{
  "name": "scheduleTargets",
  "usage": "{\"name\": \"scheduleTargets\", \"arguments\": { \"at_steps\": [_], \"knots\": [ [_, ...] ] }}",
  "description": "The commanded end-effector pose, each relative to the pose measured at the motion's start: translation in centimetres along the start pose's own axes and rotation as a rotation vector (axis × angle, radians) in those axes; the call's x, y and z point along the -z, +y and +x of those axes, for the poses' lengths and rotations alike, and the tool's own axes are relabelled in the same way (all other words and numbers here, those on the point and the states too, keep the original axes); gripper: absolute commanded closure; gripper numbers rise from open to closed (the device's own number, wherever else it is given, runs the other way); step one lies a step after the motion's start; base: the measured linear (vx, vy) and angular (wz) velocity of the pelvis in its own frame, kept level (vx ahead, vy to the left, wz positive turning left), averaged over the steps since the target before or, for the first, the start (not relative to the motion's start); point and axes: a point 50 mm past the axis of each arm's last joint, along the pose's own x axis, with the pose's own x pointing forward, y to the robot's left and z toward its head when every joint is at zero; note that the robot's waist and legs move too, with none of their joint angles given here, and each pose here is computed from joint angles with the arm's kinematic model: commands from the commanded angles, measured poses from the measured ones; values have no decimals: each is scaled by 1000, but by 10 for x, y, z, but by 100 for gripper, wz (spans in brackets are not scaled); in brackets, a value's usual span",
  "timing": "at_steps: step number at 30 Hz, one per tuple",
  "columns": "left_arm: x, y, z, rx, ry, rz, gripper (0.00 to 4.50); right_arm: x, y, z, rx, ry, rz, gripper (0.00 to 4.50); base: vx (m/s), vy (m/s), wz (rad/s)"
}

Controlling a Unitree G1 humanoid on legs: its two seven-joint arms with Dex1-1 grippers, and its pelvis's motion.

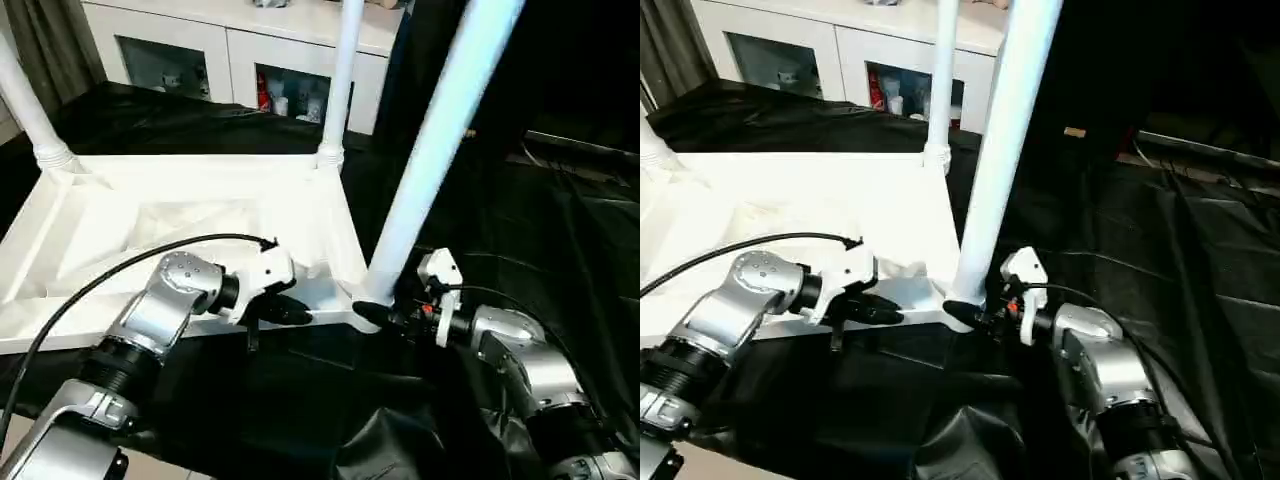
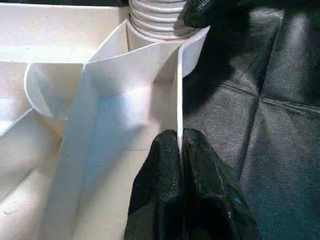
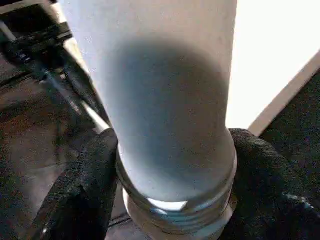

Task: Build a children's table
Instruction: Rotate leg to tighten

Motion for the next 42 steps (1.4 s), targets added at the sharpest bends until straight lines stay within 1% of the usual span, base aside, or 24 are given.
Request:
{"name": "scheduleTargets", "arguments": {
  "at_steps": [1, 2, 3, 5, 6, 10, 11, 12, 13, 14, 15, 17, 18, 20, 22, 24, 26, 28, 30, 31, 33, 36, 40, 42],
  "knots": [
    [-4, 1, 17, -42, -10, -8, 450, 9, -4, 9, 108, 34, 21, 163, 0, 0, 0],
    [-5, 2, 18, -50, -8, -10, 450, 9, -4, 10, 121, 35, 24, 164, 0, 0, 0],
    [-7, 9, 25, -133, 5, -28, 450, 15, -9, 15, 235, 49, 49, 166, 0, 0, 0],
    [-9, 12, 27, -165, 8, -33, 450, 17, -10, 17, 275, 55, 55, 166, 0, 0, 0],
    [-15, 18, 36, -240, -2, -67, 450, 19, -16, 23, 422, 71, 93, 168, 0, 0, 0],
    [-29, 25, 53, -356, -18, -121, 450, 20, -19, 38, 617, 72, 165, 170, 0, 0, 0],
    [-36, 26, 63, -392, -22, -129, 450, 16, -14, 52, 624, 84, 134, 170, 0, 0, 0],
    [-37, 26, 65, -393, -19, -125, 450, 13, -13, 56, 608, 81, 112, 170, 0, 0, 0],
    [-38, 26, 68, -397, -13, -117, 450, 7, -9, 63, 574, 73, 61, 170, 0, 0, 0],
    [-38, 26, 69, -399, -9, -111, 450, 5, -8, 65, 562, 62, 55, 170, 0, 0, 0],
    [-38, 26, 69, -390, -4, -95, 450, -1, -6, 67, 520, 9, 86, 170, 0, 0, 0],
    [-38, 26, 69, -384, -2, -89, 450, -3, -6, 67, 503, -15, 100, 170, 0, 0, 0],
    [-38, 26, 69, -376, -5, -84, 450, -5, -5, 67, 487, -30, 105, 116, 0, 0, 0],
    [-37, 25, 67, -358, -10, -81, 450, -8, -5, 67, 467, -62, 110, 102, 0, 0, 0],
    [-34, 24, 62, -315, -17, -63, 450, -11, -6, 62, 412, -75, 96, 91, 0, 0, 0],
    [-32, 21, 58, -271, -27, -46, 450, -12, -7, 56, 364, -71, 77, 66, 0, 0, 0],
    [-28, 19, 54, -237, -28, -33, 450, -12, -9, 49, 327, -65, 64, 66, 0, 0, 0],
    [-19, 14, 43, -160, -20, -3, 450, -13, -15, 30, 252, -41, 9, 66, 0, 0, 0],
    [-17, 11, 38, -118, -27, 24, 450, -15, -17, 22, 217, -50, 13, 66, 0, 0, 0],
    [-16, 6, 32, -58, -49, 45, 450, -19, -17, 14, 163, -65, 18, 66, 0, 0, 0],
    [-15, 2, 27, -1, -64, 49, 450, -22, -16, 9, 104, -63, 1, 66, 0, 0, 0],
    [-10, -3, 16, 70, -39, 63, 450, -23, -9, 1, -9, -40, -18, 66, 0, 0, 0],
    [-9, -5, 9, 94, -47, 59, 450, -19, -3, -4, -100, 15, -31, 66, 0, 0, 0],
    [-7, -7, 5, 110, -51, 57, 450, -14, 3, -8, -178, 72, -46, 66, 0, 0, 0]
  ]
}}
